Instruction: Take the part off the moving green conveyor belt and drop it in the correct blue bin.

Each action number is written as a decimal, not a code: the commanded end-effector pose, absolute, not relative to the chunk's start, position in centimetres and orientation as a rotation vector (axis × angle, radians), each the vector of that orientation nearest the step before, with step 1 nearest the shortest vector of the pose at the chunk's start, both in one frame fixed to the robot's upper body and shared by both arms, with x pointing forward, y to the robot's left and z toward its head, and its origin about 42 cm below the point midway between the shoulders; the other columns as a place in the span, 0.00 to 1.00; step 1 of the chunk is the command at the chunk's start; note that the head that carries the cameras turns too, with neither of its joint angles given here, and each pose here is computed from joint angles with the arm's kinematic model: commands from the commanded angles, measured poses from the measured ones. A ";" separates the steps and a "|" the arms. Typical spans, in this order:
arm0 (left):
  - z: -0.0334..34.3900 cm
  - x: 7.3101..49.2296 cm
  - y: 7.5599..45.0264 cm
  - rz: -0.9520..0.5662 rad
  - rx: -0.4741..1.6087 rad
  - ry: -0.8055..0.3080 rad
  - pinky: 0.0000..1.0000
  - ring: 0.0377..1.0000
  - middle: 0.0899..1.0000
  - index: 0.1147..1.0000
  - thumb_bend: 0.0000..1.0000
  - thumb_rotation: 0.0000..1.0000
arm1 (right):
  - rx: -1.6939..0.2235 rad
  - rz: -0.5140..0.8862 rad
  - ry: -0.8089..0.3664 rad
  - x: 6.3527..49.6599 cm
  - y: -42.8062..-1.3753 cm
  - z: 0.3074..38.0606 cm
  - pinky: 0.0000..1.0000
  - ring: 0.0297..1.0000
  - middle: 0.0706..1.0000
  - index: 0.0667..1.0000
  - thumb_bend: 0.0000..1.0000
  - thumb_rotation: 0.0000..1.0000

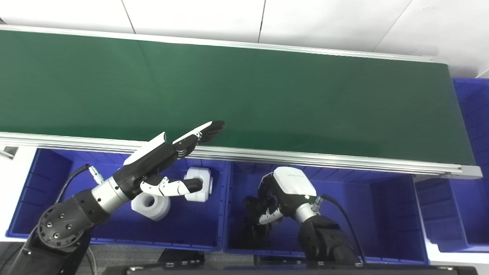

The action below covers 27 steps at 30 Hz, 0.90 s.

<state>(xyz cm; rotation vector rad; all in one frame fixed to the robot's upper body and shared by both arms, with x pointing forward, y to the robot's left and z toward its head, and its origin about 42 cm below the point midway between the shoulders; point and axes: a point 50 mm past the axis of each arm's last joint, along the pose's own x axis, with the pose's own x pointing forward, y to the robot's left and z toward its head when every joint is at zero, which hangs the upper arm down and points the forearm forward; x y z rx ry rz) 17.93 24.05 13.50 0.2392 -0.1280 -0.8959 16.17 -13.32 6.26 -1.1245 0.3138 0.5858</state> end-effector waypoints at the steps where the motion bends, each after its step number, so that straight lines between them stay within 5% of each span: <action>1: 14.6 17.9 24.3 -0.893 0.242 -0.166 0.98 1.00 1.00 1.00 0.33 0.61 | -1.071 0.549 0.240 15.8 -13.0 8.2 0.48 0.52 0.54 0.46 0.50 0.16; 5: 14.6 17.9 24.4 -0.891 0.243 -0.163 0.98 1.00 1.00 1.00 0.33 0.60 | -1.026 0.523 0.212 15.4 -13.2 10.3 0.52 0.56 0.58 0.46 0.50 0.16; 6: 14.6 17.9 24.4 -0.892 0.245 -0.158 0.98 1.00 1.00 1.00 0.33 0.61 | -1.019 0.517 0.209 15.2 -13.3 10.9 0.53 0.58 0.59 0.58 0.51 0.26; 9: 14.5 17.9 24.3 -0.894 0.238 -0.156 0.98 1.00 1.00 1.00 0.33 0.60 | -1.002 0.501 0.207 14.8 -13.5 12.6 0.57 0.61 0.62 0.67 0.52 0.35; 24: 14.6 17.6 24.3 -0.888 0.240 -0.149 0.98 1.00 1.00 1.00 0.33 0.61 | -0.769 0.378 0.108 11.0 -16.3 17.4 0.55 0.60 0.63 0.64 0.54 0.25; 27: 14.5 17.5 24.5 -0.888 0.232 -0.146 0.98 1.00 1.00 1.00 0.33 0.61 | -0.654 0.353 0.061 9.7 -17.3 18.0 0.56 0.62 0.64 0.65 0.48 0.33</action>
